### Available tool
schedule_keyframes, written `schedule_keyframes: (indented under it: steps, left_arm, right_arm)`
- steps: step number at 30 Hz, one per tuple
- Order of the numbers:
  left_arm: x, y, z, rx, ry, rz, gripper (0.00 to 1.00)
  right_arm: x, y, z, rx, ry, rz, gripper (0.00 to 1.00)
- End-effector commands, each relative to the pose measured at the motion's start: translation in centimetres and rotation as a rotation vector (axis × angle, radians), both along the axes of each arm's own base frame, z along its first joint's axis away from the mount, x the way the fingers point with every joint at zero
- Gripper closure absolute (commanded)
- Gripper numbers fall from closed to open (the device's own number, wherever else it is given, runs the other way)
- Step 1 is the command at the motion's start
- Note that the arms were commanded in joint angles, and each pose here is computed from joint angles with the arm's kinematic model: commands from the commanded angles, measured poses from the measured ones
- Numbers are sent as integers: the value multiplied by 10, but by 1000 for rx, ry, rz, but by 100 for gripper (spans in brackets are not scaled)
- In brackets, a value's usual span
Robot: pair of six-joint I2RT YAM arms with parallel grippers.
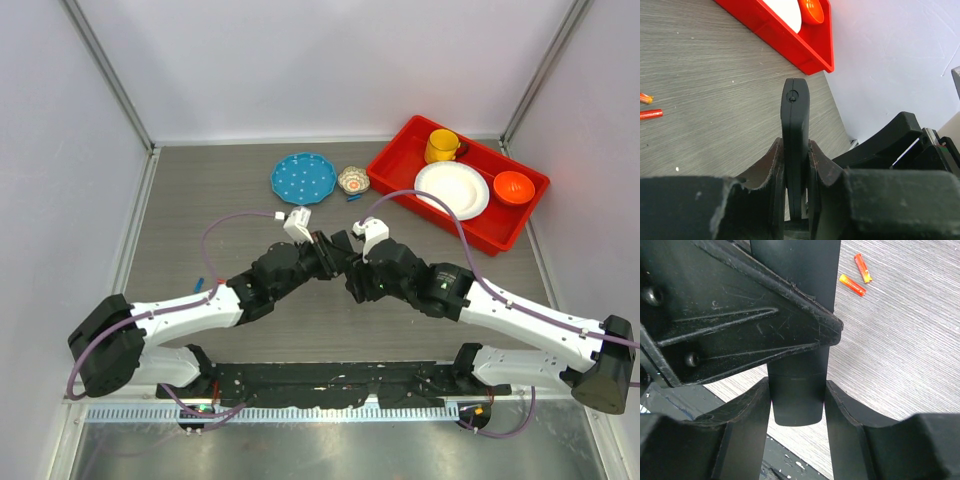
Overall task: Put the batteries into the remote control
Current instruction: Pick up the remote control from the center of the board.
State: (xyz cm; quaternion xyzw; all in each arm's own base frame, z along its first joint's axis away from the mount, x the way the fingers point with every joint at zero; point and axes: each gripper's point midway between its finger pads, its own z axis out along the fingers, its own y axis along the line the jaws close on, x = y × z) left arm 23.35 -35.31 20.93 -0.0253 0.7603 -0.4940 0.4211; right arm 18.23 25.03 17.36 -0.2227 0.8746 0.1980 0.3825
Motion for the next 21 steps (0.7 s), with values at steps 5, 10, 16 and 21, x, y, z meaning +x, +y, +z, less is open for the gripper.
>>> schedule_keyframes:
  steps: [5,10,16,21]
  left_arm:
    - [11,19,-8,47,-38,101,100]
    - [21,43,14,40,-94,154,100]
    - [19,68,45,-149,-164,124,100]
    - [11,90,52,-226,-212,99,100]
  right_arm:
    - [1,2,63,127,-71,-20,29]
    - [-6,-7,104,212,-112,-15,23]
    - [-2,-5,89,332,-85,-108,22]
    - [-3,13,91,584,-38,-115,18]
